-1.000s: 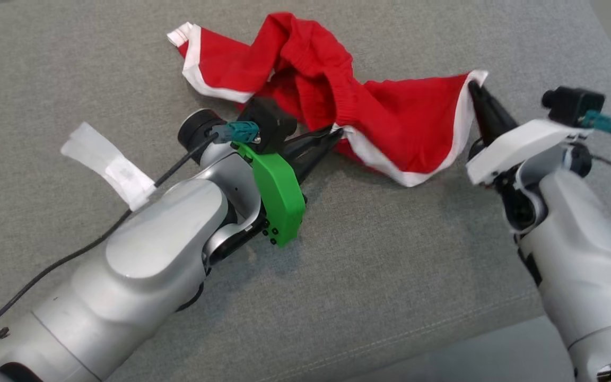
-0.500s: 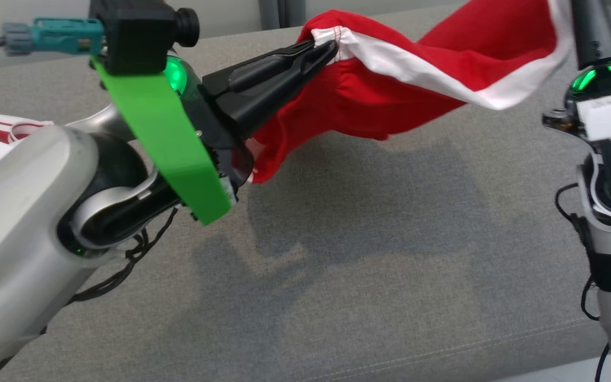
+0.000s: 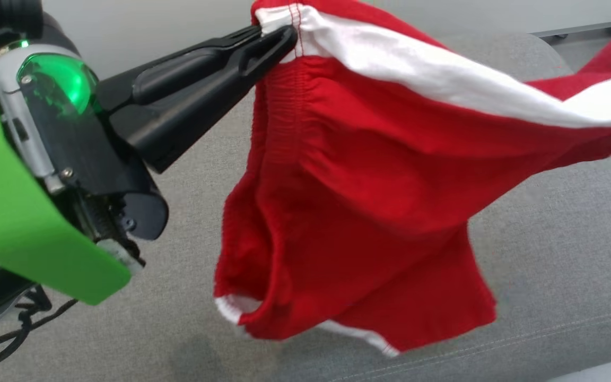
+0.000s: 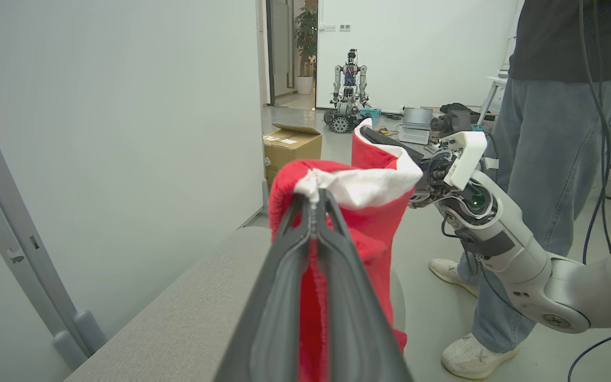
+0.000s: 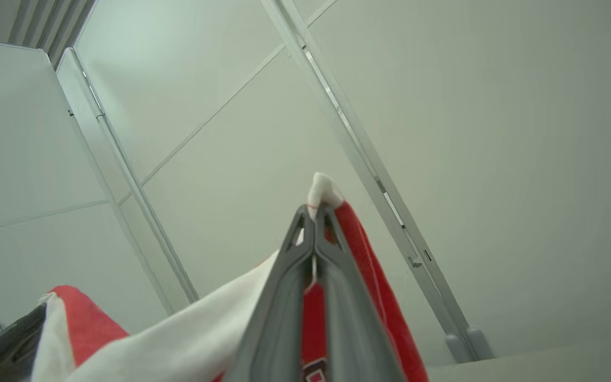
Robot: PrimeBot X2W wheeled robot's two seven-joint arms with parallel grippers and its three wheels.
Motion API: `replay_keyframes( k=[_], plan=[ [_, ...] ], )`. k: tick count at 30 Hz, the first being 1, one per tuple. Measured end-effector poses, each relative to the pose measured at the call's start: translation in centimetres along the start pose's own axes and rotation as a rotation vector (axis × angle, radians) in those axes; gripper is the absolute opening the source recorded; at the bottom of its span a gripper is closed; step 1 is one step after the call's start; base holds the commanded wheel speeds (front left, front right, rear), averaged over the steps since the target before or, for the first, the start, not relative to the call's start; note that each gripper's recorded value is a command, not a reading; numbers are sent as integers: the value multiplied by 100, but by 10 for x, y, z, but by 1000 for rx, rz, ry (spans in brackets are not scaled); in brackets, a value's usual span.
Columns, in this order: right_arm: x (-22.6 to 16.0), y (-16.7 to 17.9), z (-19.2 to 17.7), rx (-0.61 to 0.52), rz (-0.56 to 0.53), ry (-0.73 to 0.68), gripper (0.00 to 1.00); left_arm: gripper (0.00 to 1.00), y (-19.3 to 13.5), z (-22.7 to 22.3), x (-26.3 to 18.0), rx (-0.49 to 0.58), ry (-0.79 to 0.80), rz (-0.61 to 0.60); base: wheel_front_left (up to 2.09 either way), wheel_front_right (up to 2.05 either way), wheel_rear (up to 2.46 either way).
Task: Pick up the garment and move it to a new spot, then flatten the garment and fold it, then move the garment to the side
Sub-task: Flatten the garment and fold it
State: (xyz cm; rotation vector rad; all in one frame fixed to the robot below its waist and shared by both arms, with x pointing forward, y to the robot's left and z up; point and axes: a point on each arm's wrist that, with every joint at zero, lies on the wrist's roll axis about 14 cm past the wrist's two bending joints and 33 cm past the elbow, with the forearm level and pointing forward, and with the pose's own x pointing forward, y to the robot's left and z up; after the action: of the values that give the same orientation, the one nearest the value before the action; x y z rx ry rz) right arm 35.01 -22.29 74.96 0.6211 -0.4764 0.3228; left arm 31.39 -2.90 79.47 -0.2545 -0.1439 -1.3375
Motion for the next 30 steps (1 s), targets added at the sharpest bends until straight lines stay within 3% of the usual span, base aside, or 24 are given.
replay_keyframes(
  k=[8, 11, 15, 18, 21, 25, 28, 30],
  plan=[
    [-22, -5, -76, 197, -77, 313, 0, 0, 28, -38, -10, -158, 105, 25, 0, 0, 0],
    [-20, -7, -102, 263, -87, 398, 0, 0, 66, -66, -17, -245, 175, 114, 0, 0, 0],
    [8, -22, -133, 342, -119, 439, 0, 0, 139, -123, -41, -379, 333, 320, 0, 0, 0],
    [35, -34, -165, 320, -126, 506, 0, 0, 186, -175, -72, -442, 476, 485, 0, 0, 0],
    [68, -73, -179, 154, -205, 494, 0, 0, 227, -191, -88, -359, 545, 602, 0, 0, 0],
    [123, -121, -144, -59, -318, 268, 0, 0, 256, -143, -44, -110, 412, 591, 0, 0, 0],
    [165, -111, -124, -52, -282, 121, 0, 0, 265, -90, -13, 60, 239, 570, 0, 0, 0],
    [182, -95, -141, -11, -232, 125, 0, 0, 272, -69, -10, 131, 138, 575, 0, 0, 0]
  ],
)
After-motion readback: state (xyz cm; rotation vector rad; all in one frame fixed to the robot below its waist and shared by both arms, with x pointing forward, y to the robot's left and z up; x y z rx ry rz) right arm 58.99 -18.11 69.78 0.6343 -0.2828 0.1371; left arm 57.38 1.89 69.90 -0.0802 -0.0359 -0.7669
